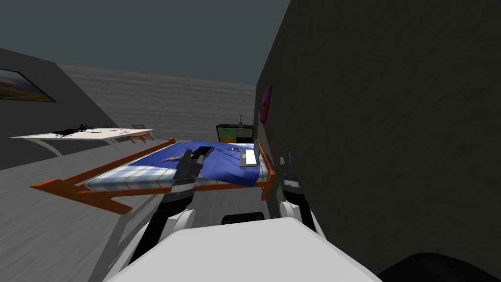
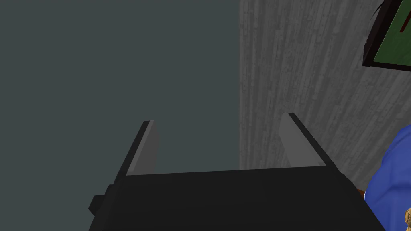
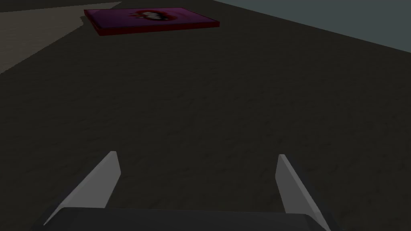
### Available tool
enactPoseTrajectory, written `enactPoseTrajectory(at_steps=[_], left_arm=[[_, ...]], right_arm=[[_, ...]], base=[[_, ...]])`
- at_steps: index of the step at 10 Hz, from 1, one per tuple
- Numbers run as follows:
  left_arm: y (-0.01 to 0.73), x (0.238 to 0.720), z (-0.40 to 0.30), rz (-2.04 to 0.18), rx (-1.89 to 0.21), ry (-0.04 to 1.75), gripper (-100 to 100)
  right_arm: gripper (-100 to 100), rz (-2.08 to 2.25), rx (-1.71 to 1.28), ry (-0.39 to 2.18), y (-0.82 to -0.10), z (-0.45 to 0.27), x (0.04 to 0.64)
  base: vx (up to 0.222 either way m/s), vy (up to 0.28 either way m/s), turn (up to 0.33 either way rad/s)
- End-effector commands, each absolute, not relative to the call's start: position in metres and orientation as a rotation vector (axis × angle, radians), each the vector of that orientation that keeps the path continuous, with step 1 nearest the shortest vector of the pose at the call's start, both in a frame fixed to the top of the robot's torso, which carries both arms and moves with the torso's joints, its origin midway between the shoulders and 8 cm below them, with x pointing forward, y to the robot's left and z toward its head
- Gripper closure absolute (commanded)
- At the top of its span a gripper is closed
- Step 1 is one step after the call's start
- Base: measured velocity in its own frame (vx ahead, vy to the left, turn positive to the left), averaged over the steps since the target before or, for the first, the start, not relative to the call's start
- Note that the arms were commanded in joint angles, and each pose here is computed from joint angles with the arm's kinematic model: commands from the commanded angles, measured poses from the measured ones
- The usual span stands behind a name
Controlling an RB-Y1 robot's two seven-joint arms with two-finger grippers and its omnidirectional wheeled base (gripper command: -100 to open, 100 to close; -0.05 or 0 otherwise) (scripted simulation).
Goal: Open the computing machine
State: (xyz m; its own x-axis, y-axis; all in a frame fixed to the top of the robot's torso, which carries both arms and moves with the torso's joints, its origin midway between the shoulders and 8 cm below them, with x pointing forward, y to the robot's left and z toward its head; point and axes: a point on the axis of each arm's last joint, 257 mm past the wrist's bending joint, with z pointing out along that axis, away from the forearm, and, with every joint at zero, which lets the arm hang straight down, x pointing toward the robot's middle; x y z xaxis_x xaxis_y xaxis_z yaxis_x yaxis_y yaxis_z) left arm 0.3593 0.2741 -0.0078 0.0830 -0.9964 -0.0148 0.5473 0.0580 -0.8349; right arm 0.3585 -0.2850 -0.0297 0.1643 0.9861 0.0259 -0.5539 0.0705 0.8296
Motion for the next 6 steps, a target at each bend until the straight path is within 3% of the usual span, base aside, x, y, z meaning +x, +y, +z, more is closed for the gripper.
enactPoseTrajectory(at_steps=[1, 6], left_arm=[[0.2741, 0.3593, -0.0078, -1.348, -0.783, 0.74, 0], [0.274, 0.3592, -0.0077, -1.348, -0.782, 0.74, 0]], right_arm=[[0, 1.296, 0.825, 0.665, -0.285, -0.0297, 0.3585], [0, 1.297, 0.825, 0.665, -0.285, -0.0296, 0.3584]], base=[[0.0, 0.0, 0.0], [0.0, 0.0, 0.0]])
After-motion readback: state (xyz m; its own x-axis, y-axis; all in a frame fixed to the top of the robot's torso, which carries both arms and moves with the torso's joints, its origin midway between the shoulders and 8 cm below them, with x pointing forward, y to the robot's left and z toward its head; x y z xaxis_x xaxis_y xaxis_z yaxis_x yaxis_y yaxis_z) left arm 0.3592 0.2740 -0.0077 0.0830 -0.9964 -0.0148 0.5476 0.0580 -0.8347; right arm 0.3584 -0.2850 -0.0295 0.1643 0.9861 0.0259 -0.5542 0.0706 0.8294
